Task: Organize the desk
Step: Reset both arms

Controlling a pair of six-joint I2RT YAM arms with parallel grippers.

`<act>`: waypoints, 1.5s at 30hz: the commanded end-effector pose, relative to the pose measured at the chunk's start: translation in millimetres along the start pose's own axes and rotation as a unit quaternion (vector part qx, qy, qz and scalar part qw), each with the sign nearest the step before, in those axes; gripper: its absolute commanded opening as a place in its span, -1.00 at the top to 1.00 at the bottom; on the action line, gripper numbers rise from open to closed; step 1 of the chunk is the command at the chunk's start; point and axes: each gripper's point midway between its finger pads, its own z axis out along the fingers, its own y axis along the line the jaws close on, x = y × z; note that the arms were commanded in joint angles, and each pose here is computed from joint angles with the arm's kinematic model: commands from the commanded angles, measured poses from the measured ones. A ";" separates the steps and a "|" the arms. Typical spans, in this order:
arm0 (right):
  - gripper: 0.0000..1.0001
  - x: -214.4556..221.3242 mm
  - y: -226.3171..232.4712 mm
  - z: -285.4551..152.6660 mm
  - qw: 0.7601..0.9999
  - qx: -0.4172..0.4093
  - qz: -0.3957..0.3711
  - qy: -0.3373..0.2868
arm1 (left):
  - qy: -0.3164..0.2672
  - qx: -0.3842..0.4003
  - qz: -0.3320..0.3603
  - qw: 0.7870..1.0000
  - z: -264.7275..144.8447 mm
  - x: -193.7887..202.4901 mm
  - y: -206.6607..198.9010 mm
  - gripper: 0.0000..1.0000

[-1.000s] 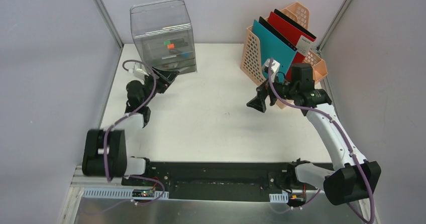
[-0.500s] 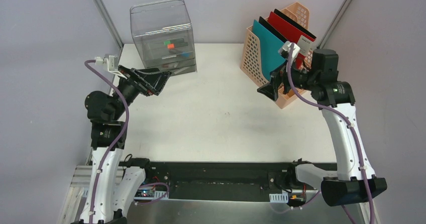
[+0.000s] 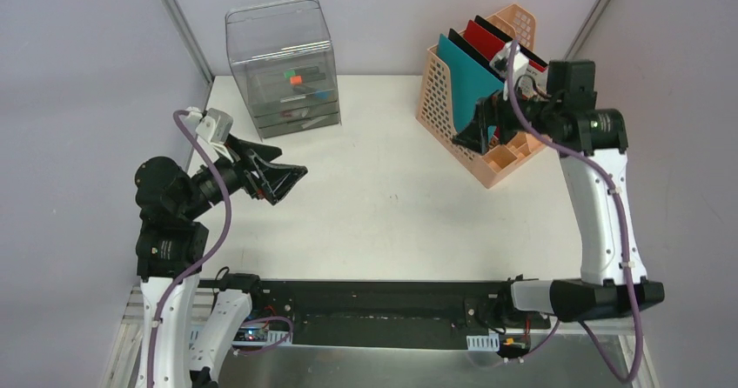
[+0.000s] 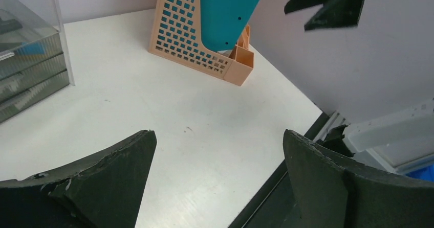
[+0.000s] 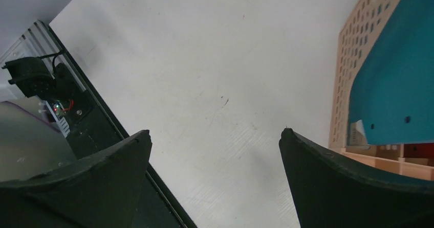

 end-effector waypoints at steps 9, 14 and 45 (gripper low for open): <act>-0.99 -85.7 -45.1 -73.9 0.993 0.054 0.026 -0.103 | -0.001 -0.063 0.114 0.992 -8.5 9.6 23.8 -0.98; -0.99 -93.8 -33.4 -92.5 0.989 0.067 -0.015 -0.130 | 0.013 -0.054 0.084 0.995 8.0 -4.1 25.8 -0.98; -0.99 -101.8 14.5 -115.6 0.980 0.074 0.045 -0.179 | -0.041 -0.013 0.056 0.998 -2.0 -80.4 -35.1 -0.98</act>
